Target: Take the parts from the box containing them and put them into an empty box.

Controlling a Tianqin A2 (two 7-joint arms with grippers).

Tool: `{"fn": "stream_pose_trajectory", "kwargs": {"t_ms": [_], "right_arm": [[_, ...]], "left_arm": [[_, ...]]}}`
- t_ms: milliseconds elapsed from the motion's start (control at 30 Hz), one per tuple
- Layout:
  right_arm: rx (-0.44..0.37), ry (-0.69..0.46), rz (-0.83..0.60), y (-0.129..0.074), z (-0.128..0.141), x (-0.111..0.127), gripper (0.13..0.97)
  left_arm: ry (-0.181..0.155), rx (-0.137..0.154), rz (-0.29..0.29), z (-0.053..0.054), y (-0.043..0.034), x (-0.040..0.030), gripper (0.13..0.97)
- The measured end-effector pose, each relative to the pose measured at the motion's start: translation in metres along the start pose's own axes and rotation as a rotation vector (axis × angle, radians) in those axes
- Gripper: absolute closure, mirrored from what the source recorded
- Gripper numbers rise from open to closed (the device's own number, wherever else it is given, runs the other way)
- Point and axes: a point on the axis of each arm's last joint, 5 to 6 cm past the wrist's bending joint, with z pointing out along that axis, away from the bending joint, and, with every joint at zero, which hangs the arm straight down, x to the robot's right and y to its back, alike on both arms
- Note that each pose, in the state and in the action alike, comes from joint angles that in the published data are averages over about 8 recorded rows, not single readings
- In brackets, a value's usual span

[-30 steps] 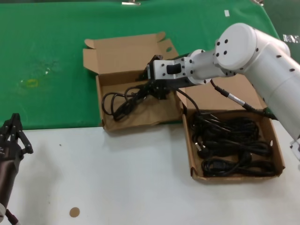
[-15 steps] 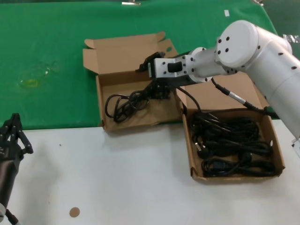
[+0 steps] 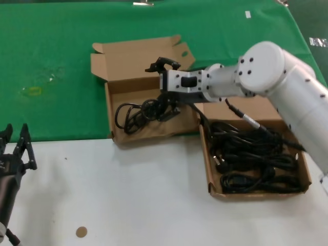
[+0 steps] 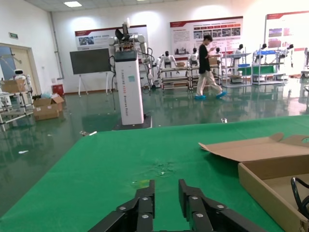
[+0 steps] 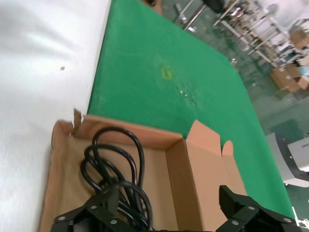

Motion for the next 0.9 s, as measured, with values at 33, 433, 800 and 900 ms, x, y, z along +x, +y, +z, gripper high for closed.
{"fn": "stream_pose_trajectory", "kwargs": {"t_ms": [33,433,800,900], "right_arm": [[0.008,0.01,0.014,0.001,0.0,-0.004,0.467],[0.097,0.14,0.21,0.009,0.0,-0.052,0.229],[0.146,0.269,0.402,0.019,-0.012,-0.094,0.145],[0.153,0.305,0.455,0.022,-0.017,-0.105,0.143]], "left_arm": [[0.0,0.0,0.0,0.0,0.0,0.0,0.888],[0.0,0.0,0.0,0.0,0.0,0.0,0.7],[0.0,0.0,0.0,0.0,0.0,0.0,0.522],[0.0,0.0,0.0,0.0,0.0,0.0,0.438]]}}
